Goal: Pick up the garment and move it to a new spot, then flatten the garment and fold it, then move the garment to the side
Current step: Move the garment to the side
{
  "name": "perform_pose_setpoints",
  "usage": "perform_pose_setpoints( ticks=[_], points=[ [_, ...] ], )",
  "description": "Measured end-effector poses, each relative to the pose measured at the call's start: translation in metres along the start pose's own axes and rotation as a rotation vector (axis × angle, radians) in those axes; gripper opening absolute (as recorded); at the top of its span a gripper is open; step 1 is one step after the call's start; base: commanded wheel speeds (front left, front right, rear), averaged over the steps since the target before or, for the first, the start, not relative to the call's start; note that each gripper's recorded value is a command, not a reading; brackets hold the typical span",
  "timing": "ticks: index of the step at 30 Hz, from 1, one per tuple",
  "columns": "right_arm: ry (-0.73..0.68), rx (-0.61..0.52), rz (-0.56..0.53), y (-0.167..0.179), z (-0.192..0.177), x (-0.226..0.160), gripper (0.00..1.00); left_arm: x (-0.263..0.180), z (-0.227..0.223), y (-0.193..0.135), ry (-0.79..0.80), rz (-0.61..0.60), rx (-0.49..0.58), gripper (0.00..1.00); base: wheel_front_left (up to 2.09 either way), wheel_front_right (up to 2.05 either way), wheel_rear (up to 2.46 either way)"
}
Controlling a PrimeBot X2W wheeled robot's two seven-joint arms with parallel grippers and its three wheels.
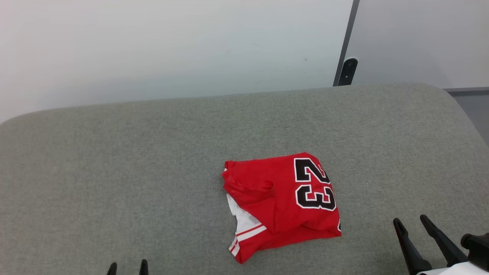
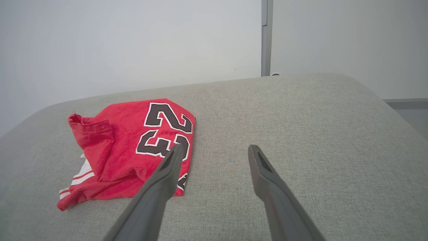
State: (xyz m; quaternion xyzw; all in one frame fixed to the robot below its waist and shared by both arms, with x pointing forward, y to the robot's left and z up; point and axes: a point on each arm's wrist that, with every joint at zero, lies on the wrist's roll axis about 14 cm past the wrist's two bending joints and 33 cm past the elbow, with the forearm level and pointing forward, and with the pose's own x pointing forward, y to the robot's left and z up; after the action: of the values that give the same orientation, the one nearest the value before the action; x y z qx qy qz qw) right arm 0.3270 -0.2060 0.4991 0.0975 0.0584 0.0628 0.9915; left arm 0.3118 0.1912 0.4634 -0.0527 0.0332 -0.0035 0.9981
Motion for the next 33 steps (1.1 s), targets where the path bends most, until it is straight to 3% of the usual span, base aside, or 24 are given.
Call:
perform_pose_setpoints(
  ticks=[23, 29, 33],
  points=[
    [0.040, -0.039, 0.042, 0.012, -0.002, 0.004, 1.00, 0.002, 0.007, -0.009, -0.021, -0.014, -0.007, 1.00, 0.00, 0.00, 0.00],
    [0.012, -0.133, 0.142, 0.033, 0.031, 0.035, 1.00, 0.005, 0.010, -0.014, -0.037, -0.016, -0.026, 1.00, 0.00, 0.00, 0.00],
    [0.137, -0.205, 0.165, 0.034, 0.029, 0.062, 1.00, 0.009, 0.011, -0.019, -0.043, -0.022, -0.039, 1.00, 0.00, 0.00, 0.00]
  ],
)
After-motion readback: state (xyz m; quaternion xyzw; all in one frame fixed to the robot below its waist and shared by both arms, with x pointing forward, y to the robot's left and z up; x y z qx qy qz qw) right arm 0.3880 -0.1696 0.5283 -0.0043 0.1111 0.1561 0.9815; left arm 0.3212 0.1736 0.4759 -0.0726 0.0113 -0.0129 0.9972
